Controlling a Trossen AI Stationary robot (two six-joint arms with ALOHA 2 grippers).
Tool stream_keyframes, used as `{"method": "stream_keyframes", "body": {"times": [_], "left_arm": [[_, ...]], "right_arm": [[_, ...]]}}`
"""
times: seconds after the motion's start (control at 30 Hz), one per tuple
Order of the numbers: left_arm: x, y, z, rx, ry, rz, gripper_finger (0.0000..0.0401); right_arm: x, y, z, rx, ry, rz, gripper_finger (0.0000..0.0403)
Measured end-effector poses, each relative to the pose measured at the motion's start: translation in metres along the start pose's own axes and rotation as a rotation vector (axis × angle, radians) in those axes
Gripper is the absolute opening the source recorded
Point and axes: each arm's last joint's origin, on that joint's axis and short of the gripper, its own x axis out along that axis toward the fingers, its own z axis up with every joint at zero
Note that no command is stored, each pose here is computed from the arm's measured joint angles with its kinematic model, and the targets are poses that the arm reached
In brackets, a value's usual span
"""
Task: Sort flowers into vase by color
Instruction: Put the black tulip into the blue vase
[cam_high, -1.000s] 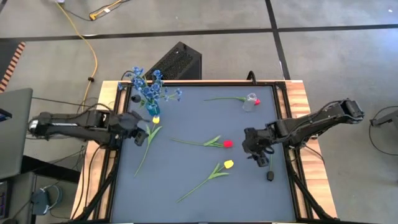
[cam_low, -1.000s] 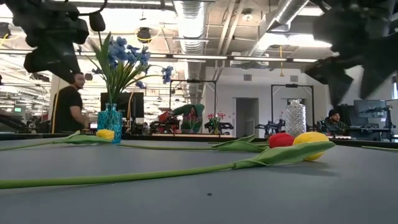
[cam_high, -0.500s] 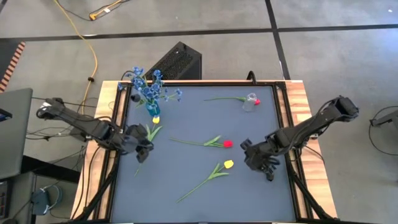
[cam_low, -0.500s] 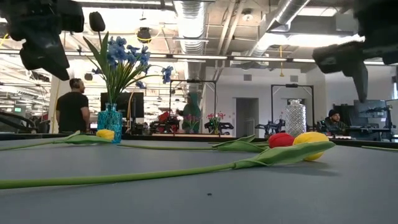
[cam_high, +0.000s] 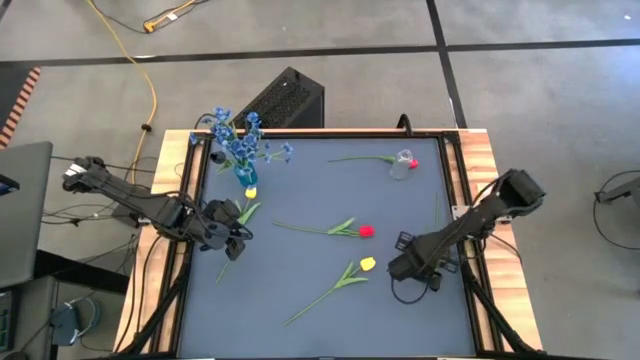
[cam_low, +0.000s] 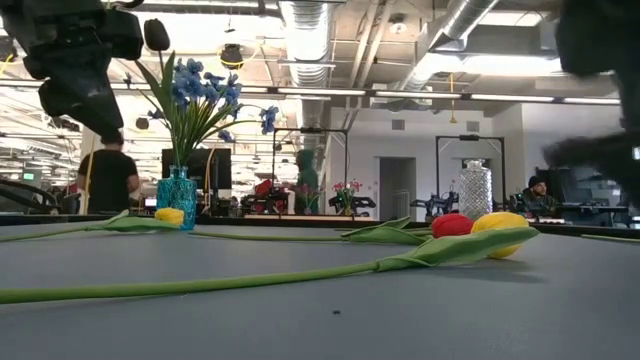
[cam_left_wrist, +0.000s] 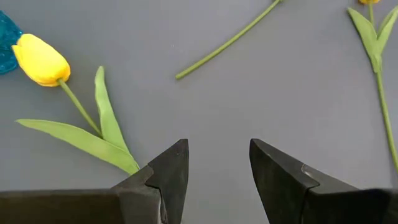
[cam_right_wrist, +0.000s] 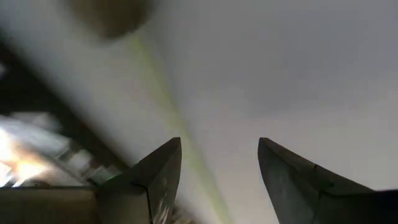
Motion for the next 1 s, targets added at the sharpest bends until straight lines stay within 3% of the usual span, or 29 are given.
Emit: {"method": "stream_keyframes", "body": {"times": [0.13,0.33,0.43,0.53,0.63,0.87,1.0], "left_arm": [[0.002,-0.001,0.000,0.006,0.001,0.013,0.0158],[0.004,-0.002,-0.001,0.010,0.008,0.023,0.0158],[0.004,-0.002,-0.001,0.005,0.011,0.021,0.0158],[0.004,-0.002,-0.001,0.014,0.011,0.021,0.0158],[0.004,-0.002,-0.001,0.028,0.002,0.026,0.0158],[0.004,-0.001,0.000,0.026,-0.018,0.039,0.0158],[0.004,-0.003,0.000,0.018,0.004,0.013,0.0158]], "right_arm": [[0.012,0.000,0.005,-0.013,0.105,0.075,0.0234],[0.029,0.001,0.021,-0.010,0.122,0.097,0.0217],[0.038,0.007,0.028,0.040,0.128,0.084,0.0208],[0.042,0.016,0.034,0.043,0.181,-0.003,0.0194],[0.043,0.024,0.039,0.062,0.186,-0.074,0.0160],[0.038,0.042,0.045,0.139,0.147,-0.127,0.0024],[0.017,0.044,0.048,0.157,0.006,-0.139,0.0029]]}}
